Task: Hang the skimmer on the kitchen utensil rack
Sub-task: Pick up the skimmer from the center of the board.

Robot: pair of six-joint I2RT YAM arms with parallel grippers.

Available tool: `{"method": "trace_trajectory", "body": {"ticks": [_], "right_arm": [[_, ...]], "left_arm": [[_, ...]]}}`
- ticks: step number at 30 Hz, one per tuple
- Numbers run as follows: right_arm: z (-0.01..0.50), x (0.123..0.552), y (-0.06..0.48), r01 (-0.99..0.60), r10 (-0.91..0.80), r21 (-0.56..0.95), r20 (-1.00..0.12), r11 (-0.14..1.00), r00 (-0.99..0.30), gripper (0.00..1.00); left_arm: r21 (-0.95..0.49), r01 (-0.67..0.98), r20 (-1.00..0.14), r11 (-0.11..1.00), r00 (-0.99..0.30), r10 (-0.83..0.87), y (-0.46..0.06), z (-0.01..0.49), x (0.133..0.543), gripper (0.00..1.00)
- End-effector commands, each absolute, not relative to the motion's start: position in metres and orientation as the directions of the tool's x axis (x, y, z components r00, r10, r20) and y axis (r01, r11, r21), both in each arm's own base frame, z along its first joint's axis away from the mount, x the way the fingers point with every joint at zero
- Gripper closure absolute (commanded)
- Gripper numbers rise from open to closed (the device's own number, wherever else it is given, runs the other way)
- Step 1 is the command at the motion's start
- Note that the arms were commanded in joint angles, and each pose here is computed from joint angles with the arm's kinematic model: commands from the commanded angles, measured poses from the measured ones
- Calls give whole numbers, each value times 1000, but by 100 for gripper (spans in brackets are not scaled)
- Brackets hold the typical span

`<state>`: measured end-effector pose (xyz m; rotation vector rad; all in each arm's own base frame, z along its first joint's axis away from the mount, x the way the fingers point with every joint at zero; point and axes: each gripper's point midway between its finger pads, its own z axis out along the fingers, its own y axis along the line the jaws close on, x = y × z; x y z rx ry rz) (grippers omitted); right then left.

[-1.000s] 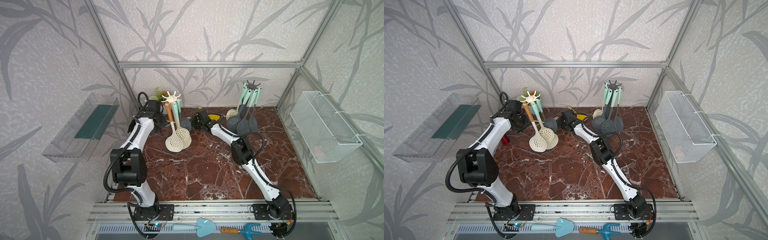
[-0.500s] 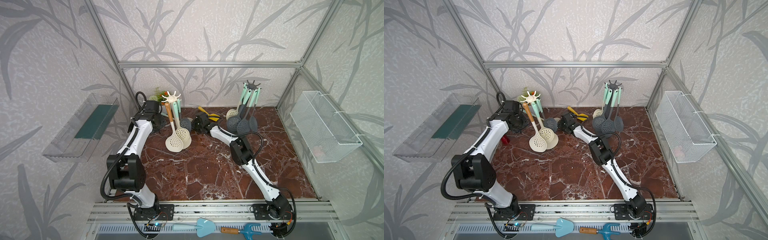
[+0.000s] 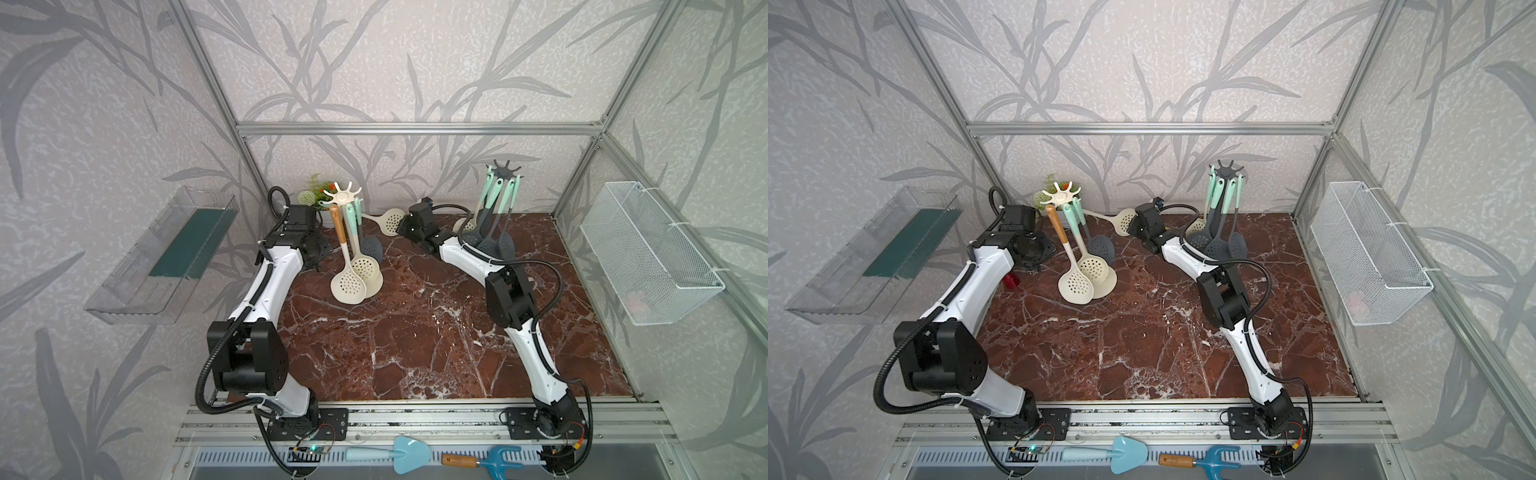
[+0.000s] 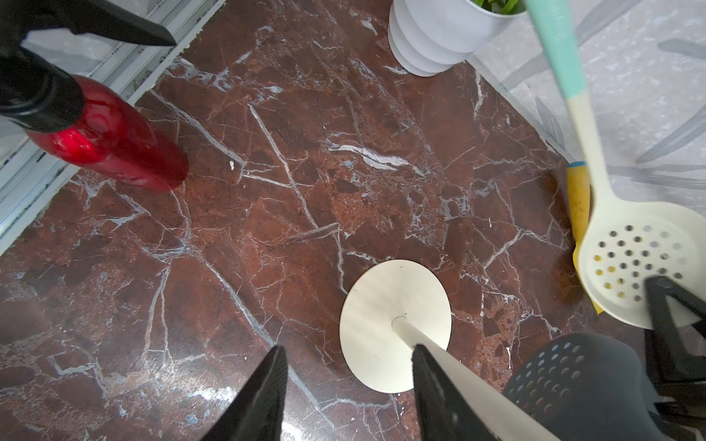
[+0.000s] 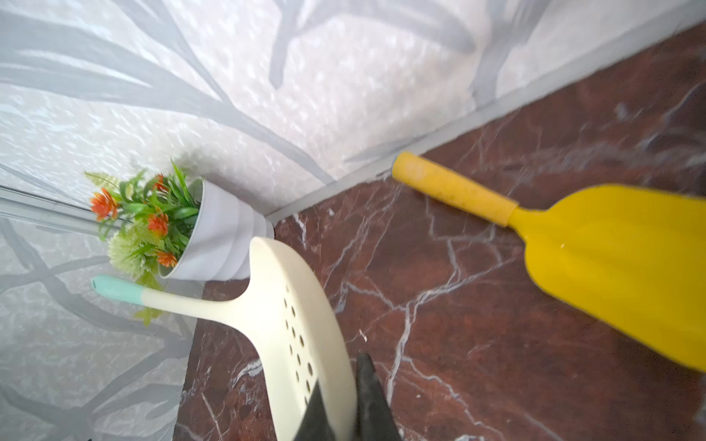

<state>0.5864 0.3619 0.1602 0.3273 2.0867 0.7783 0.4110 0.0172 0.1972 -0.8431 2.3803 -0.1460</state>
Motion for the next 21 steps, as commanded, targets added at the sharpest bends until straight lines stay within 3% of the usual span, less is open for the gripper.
{"method": "trace_trajectory", "body": {"ticks": [1,14,21], "right_arm": [[217,591,341,-120,445,551,-767,826,-462,100],[327,553,273,-89,489,520,-840,850,-235,100],[383,518,243,-97,546,560,-826,823,-138,100]], "left_arm": [[-314,-533,-518,786,-597,-612,18,205,406,48],[-396,-444,-550,804,-587,-595,4,230,377,47],[-426,-403,-573,810,-573,-587,0,251,358,46]]}}
